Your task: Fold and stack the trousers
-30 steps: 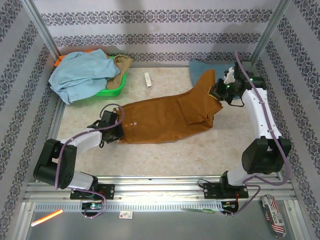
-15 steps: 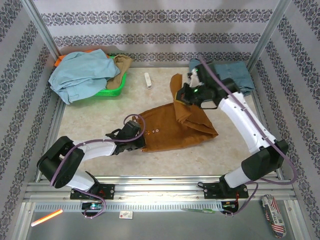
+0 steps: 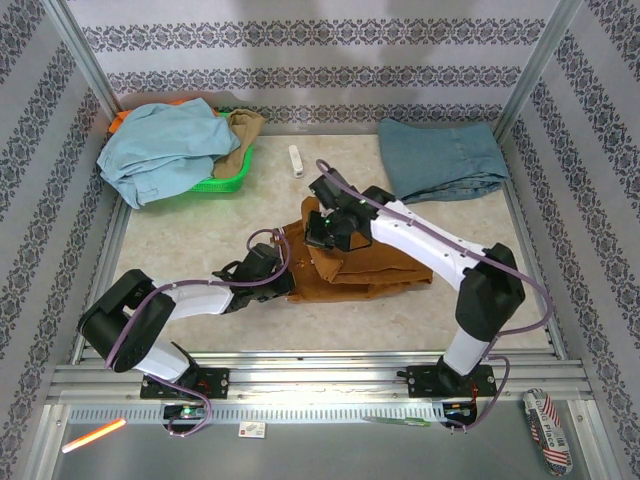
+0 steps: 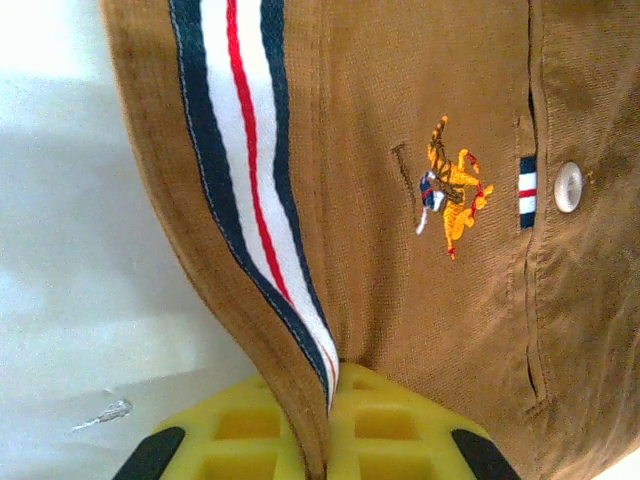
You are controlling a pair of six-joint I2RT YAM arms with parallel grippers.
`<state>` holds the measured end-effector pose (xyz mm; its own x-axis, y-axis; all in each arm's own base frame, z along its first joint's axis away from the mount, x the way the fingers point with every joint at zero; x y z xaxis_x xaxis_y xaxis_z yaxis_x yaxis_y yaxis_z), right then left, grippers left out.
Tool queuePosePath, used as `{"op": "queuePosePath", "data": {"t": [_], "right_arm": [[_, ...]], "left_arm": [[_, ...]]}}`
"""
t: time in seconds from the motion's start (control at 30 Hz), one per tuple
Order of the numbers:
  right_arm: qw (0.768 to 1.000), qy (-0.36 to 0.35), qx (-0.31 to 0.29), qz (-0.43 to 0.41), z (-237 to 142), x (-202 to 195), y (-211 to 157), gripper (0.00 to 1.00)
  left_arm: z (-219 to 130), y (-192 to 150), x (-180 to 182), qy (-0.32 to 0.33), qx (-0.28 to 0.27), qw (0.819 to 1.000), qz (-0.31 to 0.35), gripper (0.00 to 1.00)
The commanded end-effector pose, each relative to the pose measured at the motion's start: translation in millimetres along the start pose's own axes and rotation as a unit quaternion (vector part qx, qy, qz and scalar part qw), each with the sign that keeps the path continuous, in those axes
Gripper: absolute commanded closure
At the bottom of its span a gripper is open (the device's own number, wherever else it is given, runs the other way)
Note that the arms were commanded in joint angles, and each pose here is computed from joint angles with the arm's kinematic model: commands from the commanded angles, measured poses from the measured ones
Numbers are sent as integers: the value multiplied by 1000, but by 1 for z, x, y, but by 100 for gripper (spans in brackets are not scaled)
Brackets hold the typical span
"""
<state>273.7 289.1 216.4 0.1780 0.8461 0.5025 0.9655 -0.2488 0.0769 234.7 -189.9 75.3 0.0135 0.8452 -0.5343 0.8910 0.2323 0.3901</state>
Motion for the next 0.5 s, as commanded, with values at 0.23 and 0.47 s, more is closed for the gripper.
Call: {"op": "queuePosePath", "data": {"t": [0.23,0.47], "right_arm": [[1000,6,-2,11,53,21,-1,100],[1000,-3,16,23,83,12,-6,100]], "left_arm": [[9,-17,1,-33,27,999,-4,100],[8,-18,0,-39,29,999,-4,96]]}}
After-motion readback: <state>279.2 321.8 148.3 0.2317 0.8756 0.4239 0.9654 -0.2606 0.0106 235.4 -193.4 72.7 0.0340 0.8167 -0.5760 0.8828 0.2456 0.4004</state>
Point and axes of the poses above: each hand's point on the last joint's axis, 136 mm out from that joint toward the fingers, its own z axis out along the fingers, its own x axis along the line the jaws close on, y = z × x, the point moved 7 cm from there along -z, back along the fingers, and after that the axes turned 6 degrees about z, right-handed, at the moved point
